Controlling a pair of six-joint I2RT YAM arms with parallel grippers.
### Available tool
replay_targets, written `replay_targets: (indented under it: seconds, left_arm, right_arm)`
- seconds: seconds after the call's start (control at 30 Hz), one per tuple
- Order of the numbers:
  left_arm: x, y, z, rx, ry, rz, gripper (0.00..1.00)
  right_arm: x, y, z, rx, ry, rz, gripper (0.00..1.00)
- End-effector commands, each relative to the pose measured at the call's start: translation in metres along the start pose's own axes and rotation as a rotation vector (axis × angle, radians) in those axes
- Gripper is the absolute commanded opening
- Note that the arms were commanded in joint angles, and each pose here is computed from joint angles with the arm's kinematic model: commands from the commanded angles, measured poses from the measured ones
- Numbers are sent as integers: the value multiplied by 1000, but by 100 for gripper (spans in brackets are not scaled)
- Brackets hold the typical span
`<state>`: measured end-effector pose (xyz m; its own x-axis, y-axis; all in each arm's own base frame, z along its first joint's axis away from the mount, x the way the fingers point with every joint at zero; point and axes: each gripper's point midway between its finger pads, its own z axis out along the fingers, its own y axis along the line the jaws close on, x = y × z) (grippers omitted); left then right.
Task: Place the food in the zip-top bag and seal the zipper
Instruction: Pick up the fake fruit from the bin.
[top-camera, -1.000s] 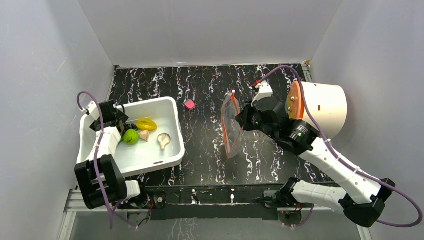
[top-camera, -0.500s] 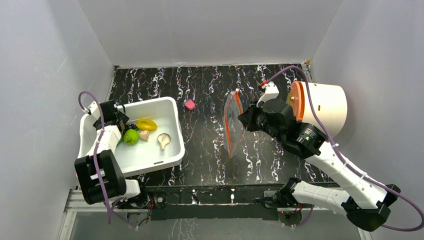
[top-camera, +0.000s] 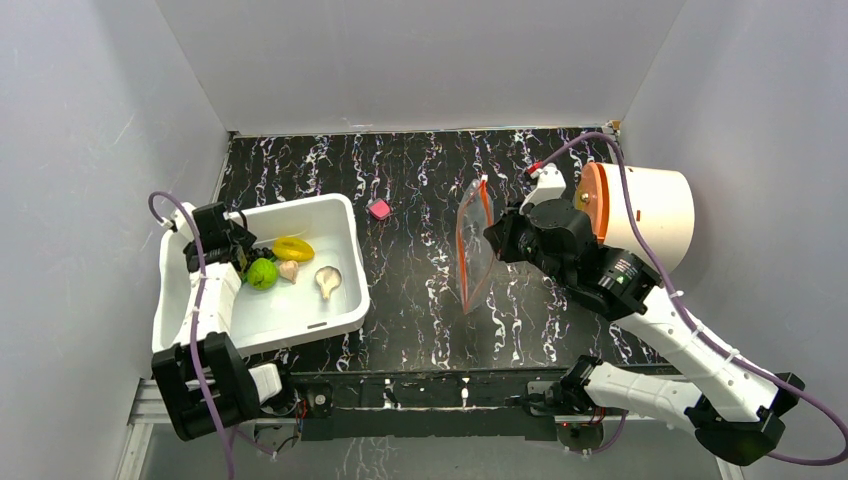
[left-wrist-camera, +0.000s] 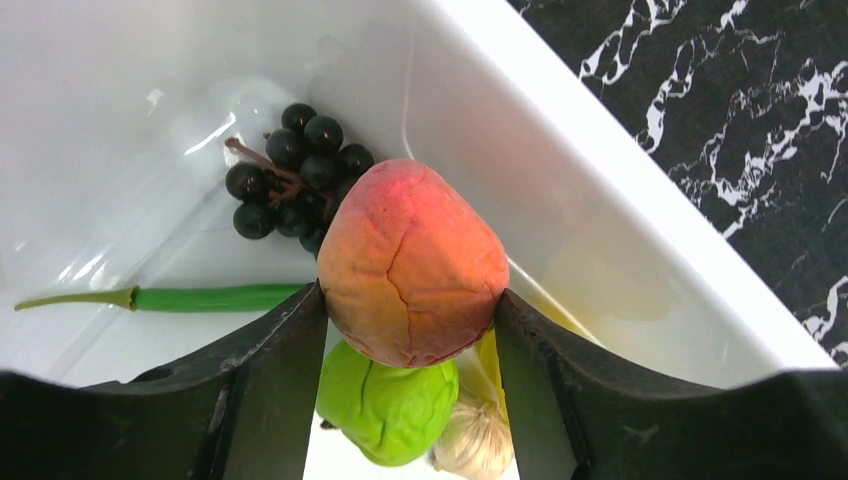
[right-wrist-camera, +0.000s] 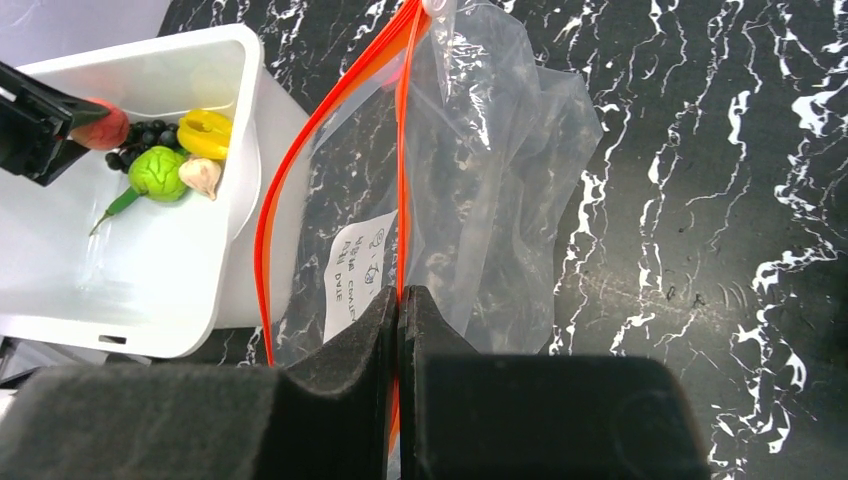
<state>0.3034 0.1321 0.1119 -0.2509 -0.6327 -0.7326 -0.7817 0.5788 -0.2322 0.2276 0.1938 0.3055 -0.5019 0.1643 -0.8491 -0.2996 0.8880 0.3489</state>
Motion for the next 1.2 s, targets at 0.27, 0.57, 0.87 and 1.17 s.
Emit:
replay_targets:
  seconds: [0.27, 0.57, 0.87, 1.17]
  left_arm:
    - [7, -17, -51, 177, 114, 79, 50]
    - [5, -46, -108, 436, 144, 132, 43]
    - [12, -86, -164, 690, 239, 175, 42]
    - [26, -122, -227, 989, 387, 164, 39]
  right_arm:
    - [-12, -15, -2, 80, -46, -50, 0]
    - [-33, -34, -11, 196, -102, -109, 0]
    - [-40, -43, -9, 282, -87, -137, 0]
    - [1, -27, 43, 217, 10, -125, 0]
